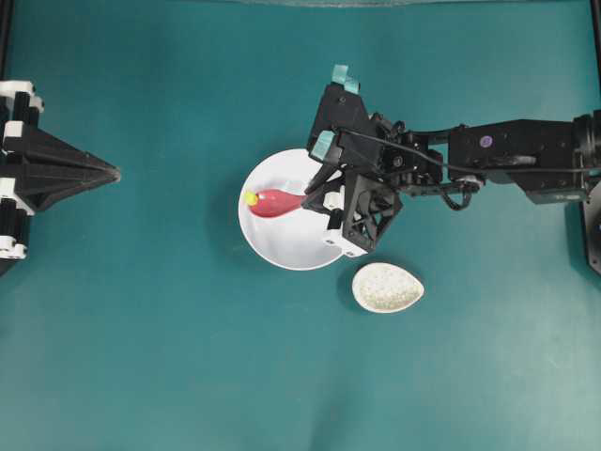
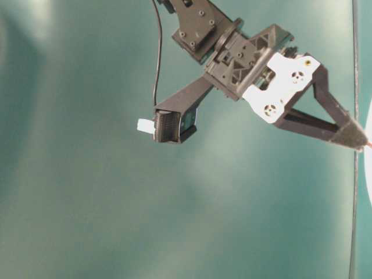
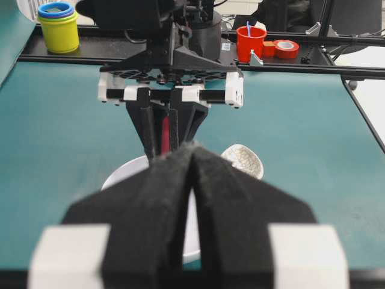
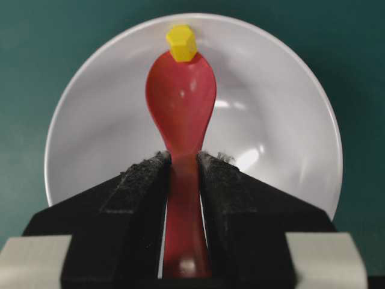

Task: Scoop the yellow hexagonal prism block from the bowl with a spoon using the right arm.

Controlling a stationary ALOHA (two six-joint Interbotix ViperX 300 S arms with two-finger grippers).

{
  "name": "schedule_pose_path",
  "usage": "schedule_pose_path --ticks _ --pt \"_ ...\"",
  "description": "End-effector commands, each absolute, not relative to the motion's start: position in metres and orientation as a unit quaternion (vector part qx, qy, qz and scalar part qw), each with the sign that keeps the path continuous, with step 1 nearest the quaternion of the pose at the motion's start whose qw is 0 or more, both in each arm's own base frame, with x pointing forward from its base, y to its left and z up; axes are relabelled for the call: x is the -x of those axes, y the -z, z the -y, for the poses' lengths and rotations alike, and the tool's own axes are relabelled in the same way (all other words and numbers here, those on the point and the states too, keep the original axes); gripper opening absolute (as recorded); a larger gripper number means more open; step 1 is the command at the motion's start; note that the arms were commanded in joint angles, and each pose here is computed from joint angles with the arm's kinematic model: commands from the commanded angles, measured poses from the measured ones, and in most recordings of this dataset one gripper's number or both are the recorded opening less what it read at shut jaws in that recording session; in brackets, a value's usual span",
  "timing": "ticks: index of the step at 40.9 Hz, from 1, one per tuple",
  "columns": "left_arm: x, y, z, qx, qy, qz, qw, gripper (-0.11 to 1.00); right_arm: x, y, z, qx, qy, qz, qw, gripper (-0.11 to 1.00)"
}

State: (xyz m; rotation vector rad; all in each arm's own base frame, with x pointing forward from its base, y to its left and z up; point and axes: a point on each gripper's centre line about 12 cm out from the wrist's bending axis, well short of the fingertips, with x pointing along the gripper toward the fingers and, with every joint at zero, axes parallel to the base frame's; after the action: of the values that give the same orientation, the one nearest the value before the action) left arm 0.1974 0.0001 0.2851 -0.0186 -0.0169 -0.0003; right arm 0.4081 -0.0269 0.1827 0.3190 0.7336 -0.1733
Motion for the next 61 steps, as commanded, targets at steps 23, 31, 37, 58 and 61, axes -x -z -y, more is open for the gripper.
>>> schedule_pose_path --ticks 23,31,37,58,61 --pt "-0.200 -0.296 0.000 0.009 0.000 0.022 1.000 -0.01 -0.392 -0.203 0.023 -0.153 0.071 -0.278 0.946 0.23" --pt "-0.200 -0.296 0.000 0.009 0.000 0.023 1.000 -0.01 -0.379 -0.214 0.017 -0.150 0.056 -0.214 0.964 0.23" --pt "-0.200 -0.296 0.000 0.009 0.000 0.023 1.000 -0.01 -0.369 -0.222 0.017 -0.148 0.050 -0.171 0.973 0.23" --pt "-0.199 -0.297 0.000 0.009 0.000 0.024 1.000 -0.01 -0.358 -0.231 0.015 -0.119 0.035 -0.132 0.983 0.23" --pt "-0.200 -0.296 0.000 0.009 0.000 0.023 1.000 -0.01 -0.359 -0.231 0.014 -0.113 0.032 -0.132 0.984 0.23"
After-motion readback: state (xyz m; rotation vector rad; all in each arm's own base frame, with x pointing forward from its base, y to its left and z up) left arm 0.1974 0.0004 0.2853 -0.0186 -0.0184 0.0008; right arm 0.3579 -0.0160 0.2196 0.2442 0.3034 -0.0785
